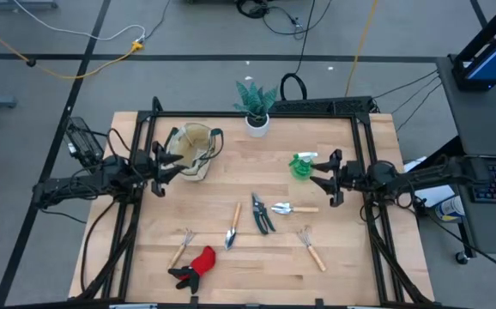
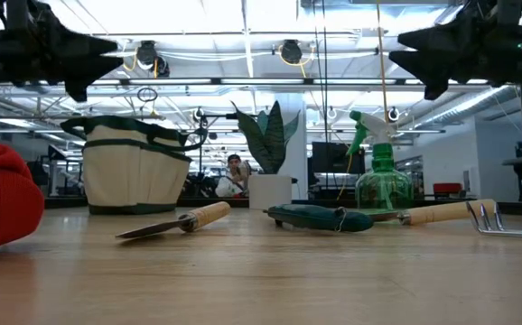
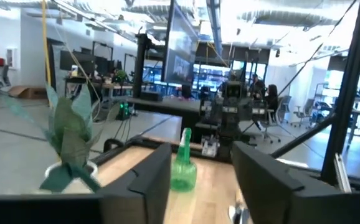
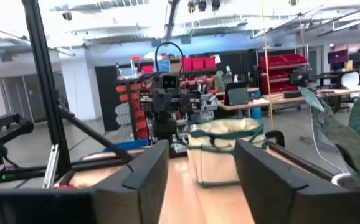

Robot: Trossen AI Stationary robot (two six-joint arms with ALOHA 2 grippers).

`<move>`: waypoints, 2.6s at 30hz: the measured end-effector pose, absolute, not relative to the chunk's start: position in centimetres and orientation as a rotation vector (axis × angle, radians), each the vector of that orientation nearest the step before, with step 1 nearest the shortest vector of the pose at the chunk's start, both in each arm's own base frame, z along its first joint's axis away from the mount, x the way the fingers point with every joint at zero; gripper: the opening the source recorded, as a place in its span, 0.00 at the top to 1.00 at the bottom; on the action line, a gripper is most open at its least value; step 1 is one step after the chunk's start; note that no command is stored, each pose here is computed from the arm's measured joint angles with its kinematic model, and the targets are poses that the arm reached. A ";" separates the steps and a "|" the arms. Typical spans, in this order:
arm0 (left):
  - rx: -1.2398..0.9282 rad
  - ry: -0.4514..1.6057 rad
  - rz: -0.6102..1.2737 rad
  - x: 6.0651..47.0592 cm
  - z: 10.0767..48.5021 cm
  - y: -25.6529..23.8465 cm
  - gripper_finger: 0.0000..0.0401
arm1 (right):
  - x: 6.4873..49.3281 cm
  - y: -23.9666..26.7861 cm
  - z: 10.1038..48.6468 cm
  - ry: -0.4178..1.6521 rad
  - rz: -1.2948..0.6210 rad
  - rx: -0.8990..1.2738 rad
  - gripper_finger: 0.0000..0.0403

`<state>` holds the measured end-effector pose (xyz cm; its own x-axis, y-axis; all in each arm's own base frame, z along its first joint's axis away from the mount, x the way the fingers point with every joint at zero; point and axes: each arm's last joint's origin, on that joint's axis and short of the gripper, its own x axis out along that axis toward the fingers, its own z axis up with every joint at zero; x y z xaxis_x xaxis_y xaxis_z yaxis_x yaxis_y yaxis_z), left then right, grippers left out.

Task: Pick & Place Garden tools in Gardening bag
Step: Prepare the brown gardening bag

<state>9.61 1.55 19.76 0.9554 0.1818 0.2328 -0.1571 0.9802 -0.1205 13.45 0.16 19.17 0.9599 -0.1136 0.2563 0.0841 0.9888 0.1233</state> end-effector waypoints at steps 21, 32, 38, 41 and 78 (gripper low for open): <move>-0.230 0.153 0.245 15.8 27.6 2.6 0.58 | 15.2 0.2 19.2 -0.206 -0.104 0.077 0.46; -0.178 0.464 0.600 21.0 26.0 4.4 0.59 | 15.3 0.2 19.2 -0.195 -0.113 -0.007 0.48; -0.227 0.561 0.662 22.5 24.0 5.3 0.59 | 15.3 0.2 19.0 -0.175 -0.113 -0.009 0.48; -0.214 0.603 0.727 22.7 23.1 6.0 0.59 | 15.3 0.2 19.0 -0.174 -0.113 -0.009 0.48; 0.226 0.702 -0.045 24.9 22.0 1.1 0.99 | 15.3 0.3 19.0 -0.171 -0.114 -0.019 0.49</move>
